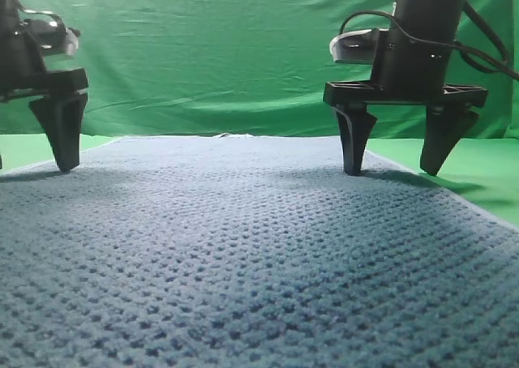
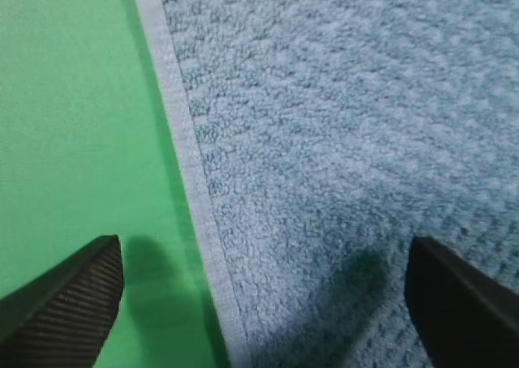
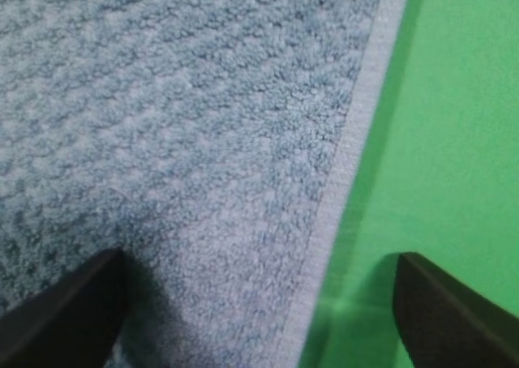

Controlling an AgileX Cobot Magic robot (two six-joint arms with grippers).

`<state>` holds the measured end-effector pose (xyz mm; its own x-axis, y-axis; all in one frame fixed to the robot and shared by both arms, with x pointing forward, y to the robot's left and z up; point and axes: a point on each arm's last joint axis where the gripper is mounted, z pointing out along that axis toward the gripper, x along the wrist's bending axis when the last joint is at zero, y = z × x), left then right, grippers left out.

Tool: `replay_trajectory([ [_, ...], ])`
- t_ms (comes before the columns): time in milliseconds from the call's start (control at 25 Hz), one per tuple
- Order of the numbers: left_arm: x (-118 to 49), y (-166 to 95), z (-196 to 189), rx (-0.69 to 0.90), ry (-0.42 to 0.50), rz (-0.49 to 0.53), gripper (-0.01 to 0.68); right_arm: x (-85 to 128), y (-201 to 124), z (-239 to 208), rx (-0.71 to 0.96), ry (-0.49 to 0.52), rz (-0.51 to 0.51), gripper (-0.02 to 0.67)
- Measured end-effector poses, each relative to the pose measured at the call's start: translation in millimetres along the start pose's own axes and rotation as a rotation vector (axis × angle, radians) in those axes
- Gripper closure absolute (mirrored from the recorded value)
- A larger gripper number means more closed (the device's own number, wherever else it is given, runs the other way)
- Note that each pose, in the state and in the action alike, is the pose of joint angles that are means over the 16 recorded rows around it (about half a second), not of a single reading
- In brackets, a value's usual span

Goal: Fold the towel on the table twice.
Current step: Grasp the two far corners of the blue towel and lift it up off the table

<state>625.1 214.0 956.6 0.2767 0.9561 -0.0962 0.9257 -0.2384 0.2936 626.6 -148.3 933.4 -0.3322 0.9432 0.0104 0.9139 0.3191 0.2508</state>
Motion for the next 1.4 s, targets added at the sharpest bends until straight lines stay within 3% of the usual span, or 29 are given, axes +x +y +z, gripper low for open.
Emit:
replay_trajectory([
  [320, 2.0, -0.7, 18.3, 0.048, -0.005, -0.027, 0.042, 0.9, 1.2, 2.1, -0.002, 0.001, -0.002, 0.035],
  [600, 3.1, 1.0, 27.0, 0.076, -0.023, -0.056, 0.176, 2.3, 2.1, 5.1, 0.000, 0.002, -0.006, 0.090],
  [760, 3.1, 1.8, 32.3, 0.097, -0.041, -0.074, 0.314, 3.5, 2.8, 7.3, 0.001, 0.007, -0.004, 0.195],
  [1040, -0.9, 2.9, 38.9, 0.123, -0.078, -0.103, 0.560, 6.1, 4.0, 9.8, 0.001, 0.022, 0.008, 0.445],
  [1240, -5.8, 4.0, 39.9, 0.137, -0.093, -0.116, 0.651, 7.9, 5.1, 9.9, -0.003, 0.033, 0.017, 0.599],
  [1400, -10.2, 7.1, 36.2, 0.143, -0.089, -0.116, 0.673, 8.9, 7.0, 7.3, -0.005, 0.037, 0.018, 0.642],
])
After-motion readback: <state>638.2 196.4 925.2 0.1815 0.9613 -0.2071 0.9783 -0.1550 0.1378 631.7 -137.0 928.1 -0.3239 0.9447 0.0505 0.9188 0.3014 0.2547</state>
